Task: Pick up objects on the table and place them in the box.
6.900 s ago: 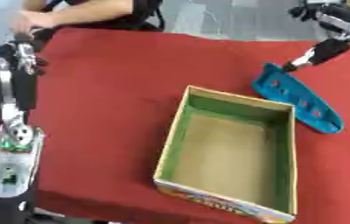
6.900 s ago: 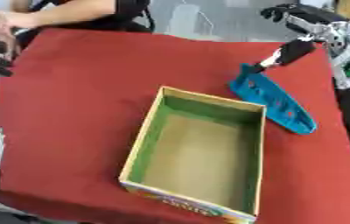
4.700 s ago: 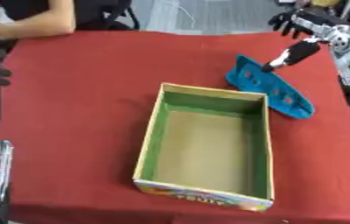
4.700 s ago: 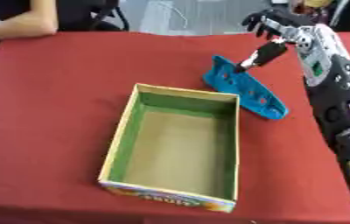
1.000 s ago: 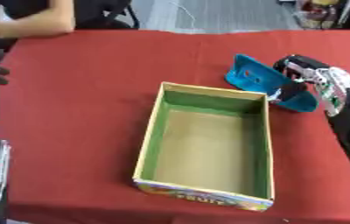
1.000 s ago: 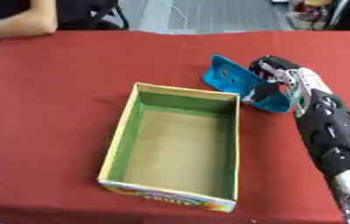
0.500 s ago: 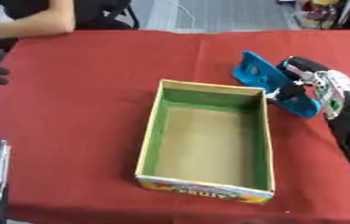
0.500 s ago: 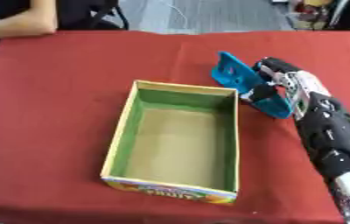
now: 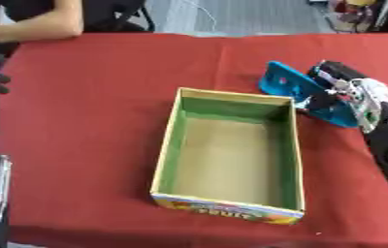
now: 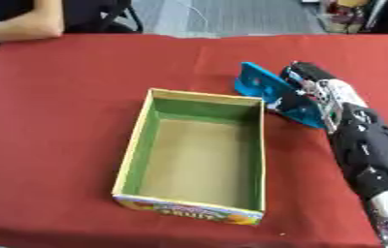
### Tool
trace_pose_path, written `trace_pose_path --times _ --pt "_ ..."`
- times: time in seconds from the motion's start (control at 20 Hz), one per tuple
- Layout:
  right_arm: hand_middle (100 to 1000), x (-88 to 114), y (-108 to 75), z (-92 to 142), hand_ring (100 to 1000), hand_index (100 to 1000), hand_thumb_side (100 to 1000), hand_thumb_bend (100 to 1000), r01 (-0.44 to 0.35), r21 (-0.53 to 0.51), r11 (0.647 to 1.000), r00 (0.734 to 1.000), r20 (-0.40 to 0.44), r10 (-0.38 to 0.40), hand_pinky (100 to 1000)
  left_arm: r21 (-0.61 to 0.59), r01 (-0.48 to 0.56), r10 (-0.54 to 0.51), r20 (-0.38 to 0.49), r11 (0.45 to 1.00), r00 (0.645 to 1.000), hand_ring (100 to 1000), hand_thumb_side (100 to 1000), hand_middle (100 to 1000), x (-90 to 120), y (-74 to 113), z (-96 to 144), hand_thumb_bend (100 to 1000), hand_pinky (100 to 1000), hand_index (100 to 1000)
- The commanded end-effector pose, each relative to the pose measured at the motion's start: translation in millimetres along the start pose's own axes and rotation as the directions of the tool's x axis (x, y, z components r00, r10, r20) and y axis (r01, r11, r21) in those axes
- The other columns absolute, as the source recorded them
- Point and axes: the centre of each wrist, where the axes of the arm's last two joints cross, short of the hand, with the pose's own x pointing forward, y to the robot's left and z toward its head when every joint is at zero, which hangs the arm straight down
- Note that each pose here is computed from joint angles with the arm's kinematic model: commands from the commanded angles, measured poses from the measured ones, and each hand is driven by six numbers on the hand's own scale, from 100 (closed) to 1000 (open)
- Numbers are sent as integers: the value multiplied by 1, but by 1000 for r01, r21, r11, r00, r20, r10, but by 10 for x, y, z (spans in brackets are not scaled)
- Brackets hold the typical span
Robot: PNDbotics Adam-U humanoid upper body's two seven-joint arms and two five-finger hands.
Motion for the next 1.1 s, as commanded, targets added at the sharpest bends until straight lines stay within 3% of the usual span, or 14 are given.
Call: trace_pose_path --times 0.05,0.15,0.4,0.75,0.8,0.85,0.95,1.1 --pt "100 -74 36 22 100 353 293 406 -16 0 1000 1000 -16 16 100 10 11 -11 42 1000 999 461 969 567 77 61 -81 100 432 623" --pt "100 -83 37 24 100 356 268 376 -11 -7 1000 1000 -17 11 100 10 11 -11 42 1000 999 461 969 567 77 62 -81 100 432 623" --pt "100 -93 -6 34 100 418 480 100 9 -84 996 1000 -2 -9 100 11 12 -12 42 1000 999 461 969 567 75 63 -81 100 432 623" --pt "100 -148 -119 63 100 335 444 100 32 -188 982 999 13 -30 100 12 14 -14 41 1000 999 461 969 567 71 68 -80 100 433 623" --pt "100 -160 -176 72 100 320 482 100 34 -206 978 999 14 -32 100 13 15 -15 41 1000 999 462 970 567 70 70 -80 100 433 623" --pt "100 -169 -229 82 100 312 434 100 36 -221 975 999 14 -34 100 13 16 -16 41 1000 999 462 969 567 69 72 -80 100 433 623" --pt "100 -190 -368 109 100 292 436 100 38 -266 963 999 8 -37 100 14 18 -18 40 1000 999 462 969 568 65 77 -79 100 433 623" --pt "100 -204 -559 156 100 245 371 110 40 -342 939 999 0 -43 100 15 20 -21 39 1000 999 462 969 568 62 82 -78 100 433 623"
